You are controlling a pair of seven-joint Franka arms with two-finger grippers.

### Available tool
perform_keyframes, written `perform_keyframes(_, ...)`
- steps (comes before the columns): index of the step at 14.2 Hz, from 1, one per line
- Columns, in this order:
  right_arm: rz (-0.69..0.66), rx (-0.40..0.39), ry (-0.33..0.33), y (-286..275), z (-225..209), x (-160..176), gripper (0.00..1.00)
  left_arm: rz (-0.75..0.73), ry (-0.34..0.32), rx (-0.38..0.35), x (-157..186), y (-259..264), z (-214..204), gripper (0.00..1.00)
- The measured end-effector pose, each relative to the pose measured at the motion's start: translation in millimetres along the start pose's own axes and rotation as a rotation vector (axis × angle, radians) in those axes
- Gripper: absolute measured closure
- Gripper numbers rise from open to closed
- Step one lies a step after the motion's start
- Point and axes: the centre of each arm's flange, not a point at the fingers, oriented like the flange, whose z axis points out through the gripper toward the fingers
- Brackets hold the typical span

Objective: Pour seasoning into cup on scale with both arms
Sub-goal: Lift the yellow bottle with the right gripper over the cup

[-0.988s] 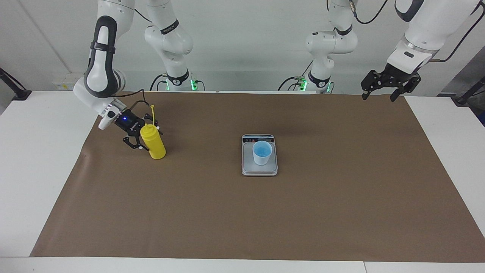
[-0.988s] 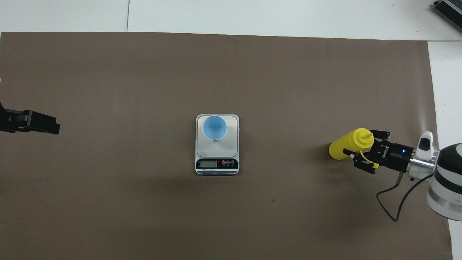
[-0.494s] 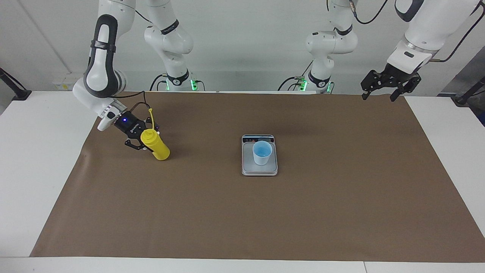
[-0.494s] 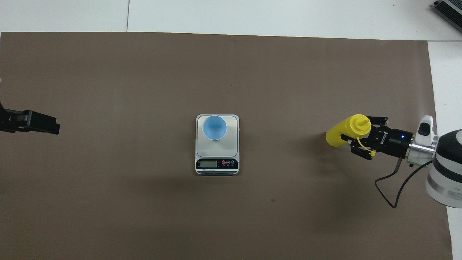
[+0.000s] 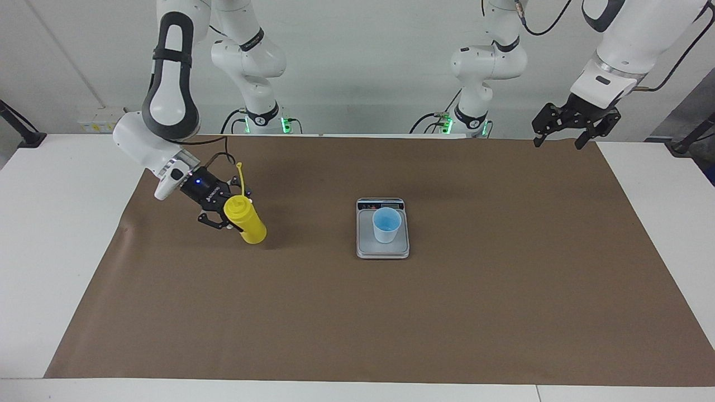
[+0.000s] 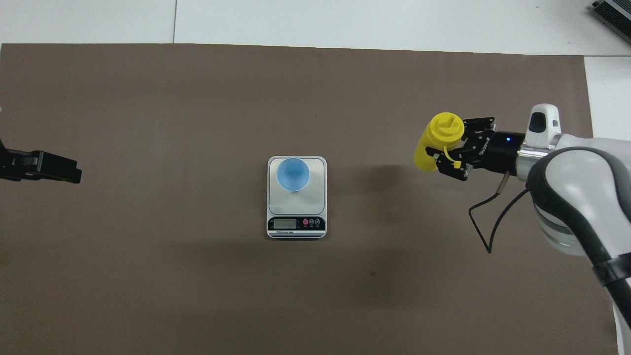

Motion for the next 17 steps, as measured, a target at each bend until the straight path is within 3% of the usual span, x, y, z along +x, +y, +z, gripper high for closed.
perform_keyframes(3,-0.018,-0.040,-0.086,-26.7,14.3,52.1,0.45,0.000,0.000,0.000,0.0,0.0,0.0,0.00)
perform_keyframes(7,-0.076,-0.136,-0.207,-49.9,32.8,97.2,0.45,0.000,0.000,0.000,0.0,0.0,0.0,0.00)
perform_keyframes(9,-0.132,-0.187,-0.267,-68.1,47.2,113.4,0.45,0.000,0.000,0.000,0.0,0.0,0.0,0.00)
perform_keyframes(13,-0.380,-0.319,-0.408,-101.1,64.7,141.5,0.45,0.000,0.000,0.000,0.0,0.0,0.0,0.00)
perform_keyframes(17,-0.460,-0.356,-0.488,-127.3,89.5,147.1,0.45,0.000,0.000,0.000,0.0,0.0,0.0,0.00)
